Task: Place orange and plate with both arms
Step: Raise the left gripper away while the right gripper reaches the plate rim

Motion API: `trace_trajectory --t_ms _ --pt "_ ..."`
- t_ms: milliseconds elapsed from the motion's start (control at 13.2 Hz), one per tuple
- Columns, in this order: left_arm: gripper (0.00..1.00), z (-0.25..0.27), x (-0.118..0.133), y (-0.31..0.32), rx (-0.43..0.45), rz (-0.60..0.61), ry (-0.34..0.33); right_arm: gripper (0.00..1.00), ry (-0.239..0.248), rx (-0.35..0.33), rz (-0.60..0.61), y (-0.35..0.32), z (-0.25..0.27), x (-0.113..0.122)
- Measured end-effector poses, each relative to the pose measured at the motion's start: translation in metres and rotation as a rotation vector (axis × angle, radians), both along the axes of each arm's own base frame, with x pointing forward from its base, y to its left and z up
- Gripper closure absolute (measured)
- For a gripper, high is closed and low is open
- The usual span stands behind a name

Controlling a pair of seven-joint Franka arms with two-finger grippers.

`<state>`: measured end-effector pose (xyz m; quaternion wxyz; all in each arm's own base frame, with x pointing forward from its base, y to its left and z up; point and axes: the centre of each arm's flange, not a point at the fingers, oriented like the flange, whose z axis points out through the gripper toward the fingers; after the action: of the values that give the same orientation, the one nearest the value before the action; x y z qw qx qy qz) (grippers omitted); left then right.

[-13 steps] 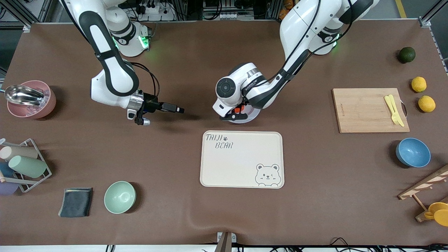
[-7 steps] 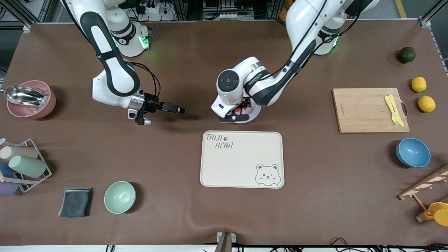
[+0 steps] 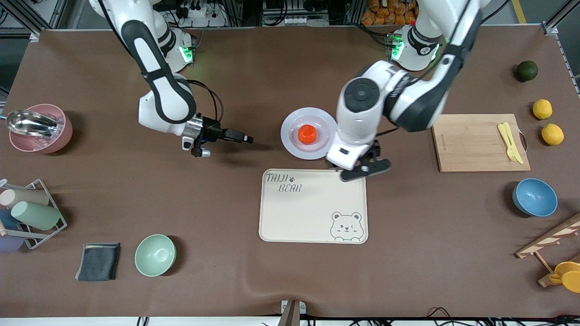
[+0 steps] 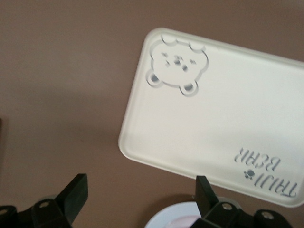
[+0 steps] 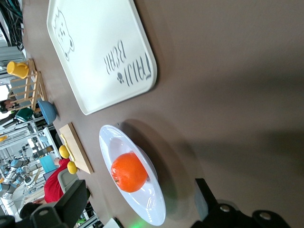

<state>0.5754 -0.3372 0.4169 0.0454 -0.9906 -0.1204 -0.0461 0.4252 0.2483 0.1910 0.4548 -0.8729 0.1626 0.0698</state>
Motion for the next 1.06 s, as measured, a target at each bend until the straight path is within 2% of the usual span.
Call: trace_trajectory --t_ms 228,532,684,759,835,911,987,1063 --pt "0.00 0.049 0.016 0.067 0.028 0.006 -0.013 0.00 -0.011 0.011 -0.018 0.021 -0.026 -0.017" --pt "0.00 0.113 0.010 0.142 0.034 -0.009 0.012 0.04 -0.006 0.030 -0.055 0.062 -0.026 -0.027" --pt "0.00 0.130 0.003 0.178 0.031 -0.027 0.047 0.20 -0.007 0.033 -0.054 0.075 -0.026 -0.028" --pt "0.00 0.135 -0.001 0.198 0.031 -0.053 0.066 0.20 -0.006 0.033 -0.055 0.078 -0.027 -0.028" --pt "0.00 0.140 -0.007 0.219 0.035 -0.094 0.091 0.26 -0.003 0.032 -0.057 0.080 -0.029 -0.029" --pt "0.00 0.144 -0.013 0.240 0.039 -0.148 0.125 0.26 -0.001 0.030 -0.056 0.081 -0.031 -0.030" --pt "0.00 0.150 -0.019 0.258 0.035 -0.200 0.149 0.30 -0.004 0.029 -0.054 0.081 -0.035 -0.031" --pt "0.00 0.156 -0.021 0.269 0.026 -0.236 0.153 0.30 -0.014 0.028 -0.052 0.081 -0.038 -0.032"
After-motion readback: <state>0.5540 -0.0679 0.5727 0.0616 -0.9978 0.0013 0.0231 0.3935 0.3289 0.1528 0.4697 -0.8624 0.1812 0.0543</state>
